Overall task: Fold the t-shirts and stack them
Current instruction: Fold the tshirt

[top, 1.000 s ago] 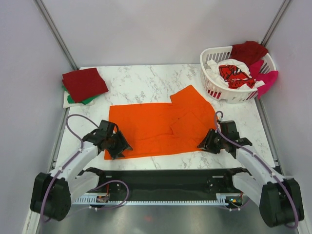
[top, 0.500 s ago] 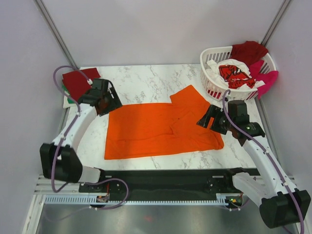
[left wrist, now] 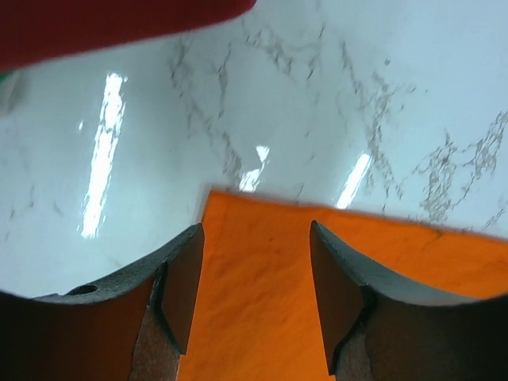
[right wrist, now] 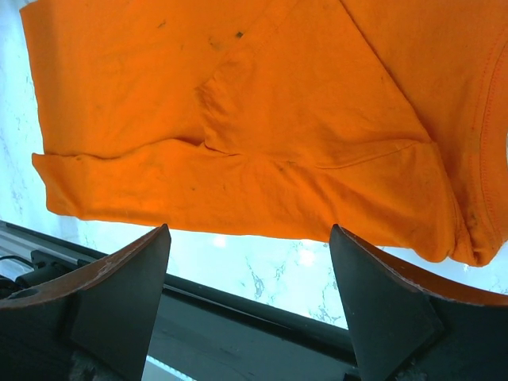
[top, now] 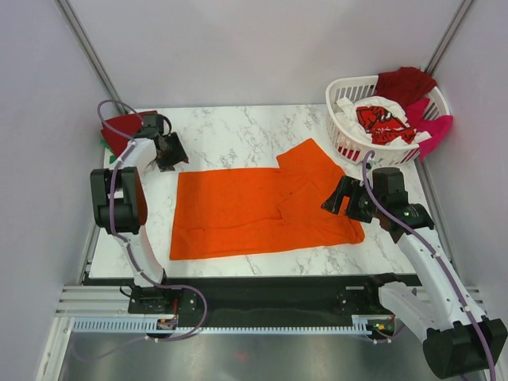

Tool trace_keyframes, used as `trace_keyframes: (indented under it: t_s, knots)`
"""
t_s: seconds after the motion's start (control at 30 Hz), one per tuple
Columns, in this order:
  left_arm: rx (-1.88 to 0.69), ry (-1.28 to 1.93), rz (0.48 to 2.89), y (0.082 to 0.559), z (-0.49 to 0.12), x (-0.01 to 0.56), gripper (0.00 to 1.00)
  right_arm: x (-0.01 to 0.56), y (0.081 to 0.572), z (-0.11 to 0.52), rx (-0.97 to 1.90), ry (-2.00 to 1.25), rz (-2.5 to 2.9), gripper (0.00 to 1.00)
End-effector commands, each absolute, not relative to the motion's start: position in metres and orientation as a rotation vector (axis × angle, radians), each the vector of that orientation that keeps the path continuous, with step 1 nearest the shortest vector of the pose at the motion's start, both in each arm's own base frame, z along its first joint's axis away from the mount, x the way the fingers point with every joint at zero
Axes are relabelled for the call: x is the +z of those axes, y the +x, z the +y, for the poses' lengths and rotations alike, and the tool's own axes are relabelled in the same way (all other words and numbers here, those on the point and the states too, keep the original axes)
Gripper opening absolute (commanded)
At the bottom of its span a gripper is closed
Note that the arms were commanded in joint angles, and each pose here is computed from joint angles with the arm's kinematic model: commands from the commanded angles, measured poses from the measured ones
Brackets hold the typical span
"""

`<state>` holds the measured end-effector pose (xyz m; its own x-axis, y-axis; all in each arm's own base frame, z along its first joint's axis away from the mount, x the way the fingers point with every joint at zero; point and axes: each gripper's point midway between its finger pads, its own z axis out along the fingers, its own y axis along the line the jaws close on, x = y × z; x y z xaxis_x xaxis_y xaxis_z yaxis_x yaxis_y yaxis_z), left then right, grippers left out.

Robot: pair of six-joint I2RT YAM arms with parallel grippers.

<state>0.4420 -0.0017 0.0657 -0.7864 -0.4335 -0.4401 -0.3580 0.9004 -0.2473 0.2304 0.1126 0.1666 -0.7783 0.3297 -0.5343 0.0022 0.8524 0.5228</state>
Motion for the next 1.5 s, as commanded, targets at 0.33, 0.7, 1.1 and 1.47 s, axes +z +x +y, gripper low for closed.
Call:
trace_keyframes:
  t_s: [0.33, 0.7, 1.1, 1.47]
  knots:
    - [-0.104, -0.486, 2.614, 0.466, 0.010, 0.021, 0.57, 0.159, 0.226, 0.106, 0.608, 0.169, 2.415, 0.92]
    - [-0.122, -0.407, 2.711, 0.453, -0.025, -0.005, 0.33, 0.156, 0.231, 0.106, 0.601, 0.165, 2.423, 0.92]
    - [-0.023, -0.405, 2.677, 0.449, -0.012, 0.044, 0.02, 0.155, 0.233, 0.105, 0.591, 0.177, 2.418, 0.93]
    - [0.124, -0.455, 2.626, 0.440, 0.031, 0.085, 0.02, 0.154, 0.236, 0.108, 0.611, 0.182, 2.410, 0.93]
